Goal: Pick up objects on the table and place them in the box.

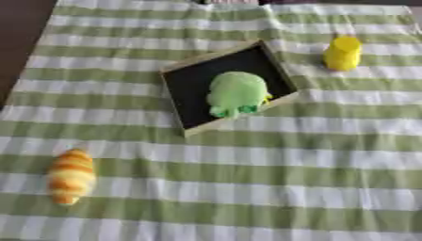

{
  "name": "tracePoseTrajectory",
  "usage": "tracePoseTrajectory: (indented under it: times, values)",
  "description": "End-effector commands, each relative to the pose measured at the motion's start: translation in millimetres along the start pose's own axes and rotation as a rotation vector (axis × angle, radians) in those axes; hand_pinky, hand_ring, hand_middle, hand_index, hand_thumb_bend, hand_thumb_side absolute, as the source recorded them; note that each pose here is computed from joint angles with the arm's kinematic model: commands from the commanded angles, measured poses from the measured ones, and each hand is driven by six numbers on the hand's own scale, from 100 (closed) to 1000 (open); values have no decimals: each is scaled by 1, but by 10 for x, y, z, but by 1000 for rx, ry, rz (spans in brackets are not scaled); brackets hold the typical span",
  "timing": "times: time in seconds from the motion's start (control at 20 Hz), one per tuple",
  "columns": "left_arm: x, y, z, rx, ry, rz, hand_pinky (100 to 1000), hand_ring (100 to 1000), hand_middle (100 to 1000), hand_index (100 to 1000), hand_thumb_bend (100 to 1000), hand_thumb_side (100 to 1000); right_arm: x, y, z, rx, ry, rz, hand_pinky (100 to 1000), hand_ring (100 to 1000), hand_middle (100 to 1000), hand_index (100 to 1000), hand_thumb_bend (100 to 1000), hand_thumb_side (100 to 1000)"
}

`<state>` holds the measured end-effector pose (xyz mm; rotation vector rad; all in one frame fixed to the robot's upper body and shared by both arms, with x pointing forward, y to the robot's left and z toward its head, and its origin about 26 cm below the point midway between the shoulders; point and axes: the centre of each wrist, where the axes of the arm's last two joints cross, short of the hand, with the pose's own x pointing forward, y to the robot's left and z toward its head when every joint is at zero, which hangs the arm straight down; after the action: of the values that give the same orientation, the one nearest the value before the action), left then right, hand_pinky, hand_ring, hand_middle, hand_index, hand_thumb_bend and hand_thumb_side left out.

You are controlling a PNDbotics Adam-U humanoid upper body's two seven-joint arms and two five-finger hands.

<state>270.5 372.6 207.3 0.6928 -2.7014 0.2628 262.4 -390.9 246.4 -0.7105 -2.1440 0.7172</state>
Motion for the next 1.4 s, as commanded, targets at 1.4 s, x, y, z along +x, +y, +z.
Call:
tracePoseTrajectory:
  times: [1.4]
  values:
    - [78,-105,-153,-66,-44,59,737,738,704,807,100,608,-582,-410,-663,384,120,508,958,932,875,920,100,140]
